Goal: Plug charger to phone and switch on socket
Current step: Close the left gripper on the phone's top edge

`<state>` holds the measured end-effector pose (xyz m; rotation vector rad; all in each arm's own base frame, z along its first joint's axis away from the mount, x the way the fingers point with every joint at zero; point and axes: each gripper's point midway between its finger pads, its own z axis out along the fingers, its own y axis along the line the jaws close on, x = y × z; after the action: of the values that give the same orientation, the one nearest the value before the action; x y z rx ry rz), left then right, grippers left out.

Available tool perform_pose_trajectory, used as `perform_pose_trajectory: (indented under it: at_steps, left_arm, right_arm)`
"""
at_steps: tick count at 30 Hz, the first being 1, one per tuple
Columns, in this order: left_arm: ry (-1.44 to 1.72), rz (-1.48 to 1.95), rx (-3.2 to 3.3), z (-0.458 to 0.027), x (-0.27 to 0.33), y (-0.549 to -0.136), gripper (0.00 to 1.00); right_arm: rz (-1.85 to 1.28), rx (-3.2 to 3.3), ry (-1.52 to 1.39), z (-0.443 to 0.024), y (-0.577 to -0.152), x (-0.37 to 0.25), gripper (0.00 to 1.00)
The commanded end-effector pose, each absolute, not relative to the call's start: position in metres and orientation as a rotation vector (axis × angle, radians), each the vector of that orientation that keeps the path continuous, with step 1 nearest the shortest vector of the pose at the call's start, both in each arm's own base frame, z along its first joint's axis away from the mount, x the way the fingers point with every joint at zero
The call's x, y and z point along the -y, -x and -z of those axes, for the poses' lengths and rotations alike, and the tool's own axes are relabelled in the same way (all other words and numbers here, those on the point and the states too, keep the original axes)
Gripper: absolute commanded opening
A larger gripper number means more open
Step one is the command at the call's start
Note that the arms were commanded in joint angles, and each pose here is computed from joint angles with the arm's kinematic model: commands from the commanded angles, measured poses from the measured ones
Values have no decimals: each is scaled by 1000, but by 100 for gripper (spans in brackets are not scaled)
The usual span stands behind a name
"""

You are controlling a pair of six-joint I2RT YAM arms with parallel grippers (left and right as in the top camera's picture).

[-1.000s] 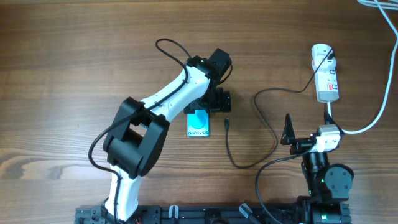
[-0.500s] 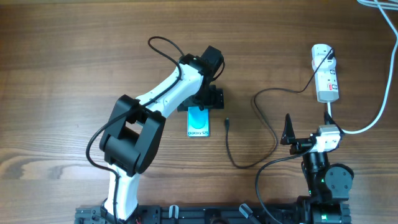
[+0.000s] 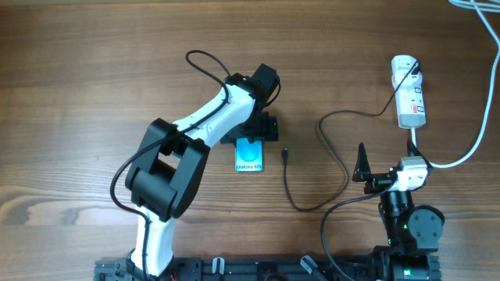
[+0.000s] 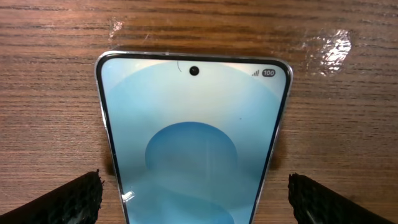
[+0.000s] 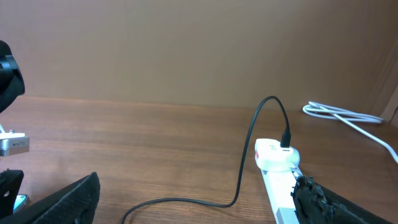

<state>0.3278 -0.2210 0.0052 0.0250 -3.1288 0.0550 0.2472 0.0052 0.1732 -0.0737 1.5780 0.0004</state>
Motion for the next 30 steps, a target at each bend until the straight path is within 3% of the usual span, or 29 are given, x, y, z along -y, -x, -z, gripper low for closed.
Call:
perform_pose_trajectory:
  at_steps: [1, 30]
  left_arm:
    - [-37, -11, 3120, 2, 217, -325, 100]
    - [-115, -14, 3116, 26, 219, -310, 100]
  right_arm:
    - [5, -1573, 73, -174, -247, -5, 100]
    - [5, -1573, 73, -174, -247, -5, 100]
